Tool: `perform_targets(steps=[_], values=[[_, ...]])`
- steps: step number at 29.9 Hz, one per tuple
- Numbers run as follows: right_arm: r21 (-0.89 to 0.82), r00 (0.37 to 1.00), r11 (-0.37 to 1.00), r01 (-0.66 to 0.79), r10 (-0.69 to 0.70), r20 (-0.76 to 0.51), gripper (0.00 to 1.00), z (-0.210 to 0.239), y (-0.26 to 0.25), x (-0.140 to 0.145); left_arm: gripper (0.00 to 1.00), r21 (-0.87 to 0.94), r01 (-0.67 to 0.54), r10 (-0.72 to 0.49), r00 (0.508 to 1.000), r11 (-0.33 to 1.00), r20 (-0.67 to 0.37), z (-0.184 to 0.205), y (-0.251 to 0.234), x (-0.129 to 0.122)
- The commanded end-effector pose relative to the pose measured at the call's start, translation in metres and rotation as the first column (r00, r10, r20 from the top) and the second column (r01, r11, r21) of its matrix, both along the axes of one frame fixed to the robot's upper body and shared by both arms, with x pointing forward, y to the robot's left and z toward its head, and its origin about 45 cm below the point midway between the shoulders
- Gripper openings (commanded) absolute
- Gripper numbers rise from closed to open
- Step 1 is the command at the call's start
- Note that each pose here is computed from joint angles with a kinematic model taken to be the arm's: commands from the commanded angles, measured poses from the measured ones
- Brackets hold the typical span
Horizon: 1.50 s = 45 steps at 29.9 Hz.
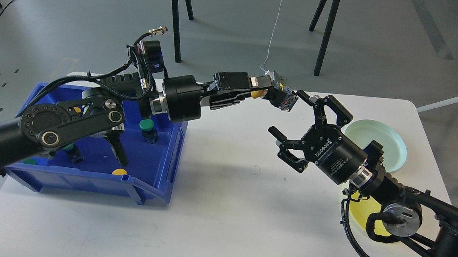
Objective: Pass button and place on color plate
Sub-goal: 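Bring the open right gripper to the button held by the left gripper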
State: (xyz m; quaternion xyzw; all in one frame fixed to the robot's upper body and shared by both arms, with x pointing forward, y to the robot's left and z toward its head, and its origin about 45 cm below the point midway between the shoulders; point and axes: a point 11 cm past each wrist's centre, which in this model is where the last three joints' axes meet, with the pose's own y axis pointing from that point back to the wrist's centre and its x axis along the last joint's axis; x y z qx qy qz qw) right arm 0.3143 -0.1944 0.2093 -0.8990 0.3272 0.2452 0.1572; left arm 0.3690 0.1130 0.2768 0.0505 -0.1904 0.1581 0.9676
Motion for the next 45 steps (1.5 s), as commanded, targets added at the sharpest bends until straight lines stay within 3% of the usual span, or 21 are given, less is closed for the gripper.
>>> perform_targets(steps=[1,16,25,36,45], values=[[0.006,1.000,1.000,0.007,-0.007,0.003,0.99,0.001,-0.001,0.001,0.11,0.000,0.000,0.000,1.000,1.000,0.000,0.000,0.000,0.000],[0.032,0.999,0.999,-0.022,0.021,0.033,0.95,0.013,0.014,0.007,0.11,-0.001,0.000,0.000,1.000,1.000,-0.001,0.000,0.000,0.000],[0.039,0.999,0.999,-0.014,0.012,0.044,0.79,0.017,0.013,0.010,0.11,-0.003,0.000,0.000,1.000,1.000,-0.002,0.000,0.000,0.000],[0.037,0.999,0.999,-0.004,0.003,0.040,0.67,0.016,0.010,0.010,0.10,-0.008,-0.005,0.005,1.000,1.000,-0.001,0.002,0.001,0.001],[0.035,0.999,0.999,-0.008,0.006,0.040,0.39,0.015,0.010,0.009,0.10,-0.014,-0.010,0.009,1.000,1.000,-0.004,0.001,0.002,0.001]])
